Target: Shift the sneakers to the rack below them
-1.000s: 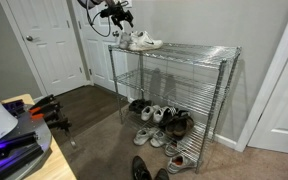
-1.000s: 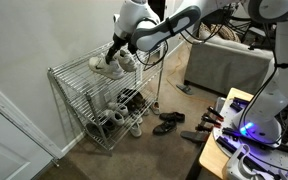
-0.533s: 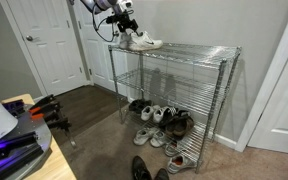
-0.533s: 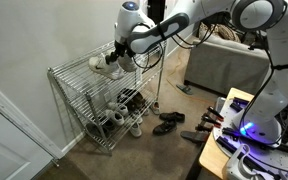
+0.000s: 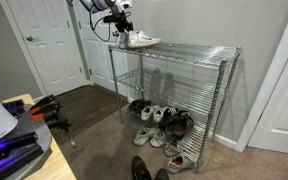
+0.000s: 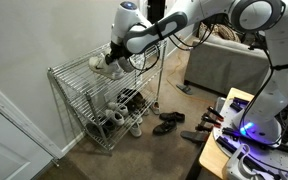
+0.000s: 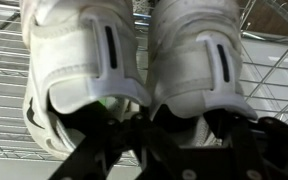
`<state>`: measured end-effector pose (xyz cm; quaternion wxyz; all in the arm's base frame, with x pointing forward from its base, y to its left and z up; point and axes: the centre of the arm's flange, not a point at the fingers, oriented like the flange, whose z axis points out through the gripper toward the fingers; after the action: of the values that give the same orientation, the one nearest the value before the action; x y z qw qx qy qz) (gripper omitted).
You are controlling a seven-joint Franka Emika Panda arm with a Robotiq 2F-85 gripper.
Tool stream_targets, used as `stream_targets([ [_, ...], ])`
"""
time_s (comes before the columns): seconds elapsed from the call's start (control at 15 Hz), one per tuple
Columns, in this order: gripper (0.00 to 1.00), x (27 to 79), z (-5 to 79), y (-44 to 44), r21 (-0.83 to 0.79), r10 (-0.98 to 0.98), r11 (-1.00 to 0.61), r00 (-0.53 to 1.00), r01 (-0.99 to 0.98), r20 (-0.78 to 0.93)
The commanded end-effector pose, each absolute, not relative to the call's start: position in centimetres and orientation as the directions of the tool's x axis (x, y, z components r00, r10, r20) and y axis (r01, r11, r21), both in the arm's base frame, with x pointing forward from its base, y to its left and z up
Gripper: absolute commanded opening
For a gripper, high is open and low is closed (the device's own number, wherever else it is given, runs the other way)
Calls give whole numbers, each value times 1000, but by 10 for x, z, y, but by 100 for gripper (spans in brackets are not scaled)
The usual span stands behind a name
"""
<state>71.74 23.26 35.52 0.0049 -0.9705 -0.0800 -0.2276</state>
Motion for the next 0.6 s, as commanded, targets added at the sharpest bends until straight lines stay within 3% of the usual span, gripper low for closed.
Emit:
stream_targets([
  [0.0,29,714,354,226,-16,149,-985,885,174,441],
  [0.27,4,712,356,224,-43,130,-985,886,165,444],
  [0.4,1,711,360,222,-45,123,-986,883,160,453],
  [0.47,34,710,361,221,-42,114,-988,883,150,455],
  [0.53,31,709,363,220,-30,117,-989,880,148,461],
])
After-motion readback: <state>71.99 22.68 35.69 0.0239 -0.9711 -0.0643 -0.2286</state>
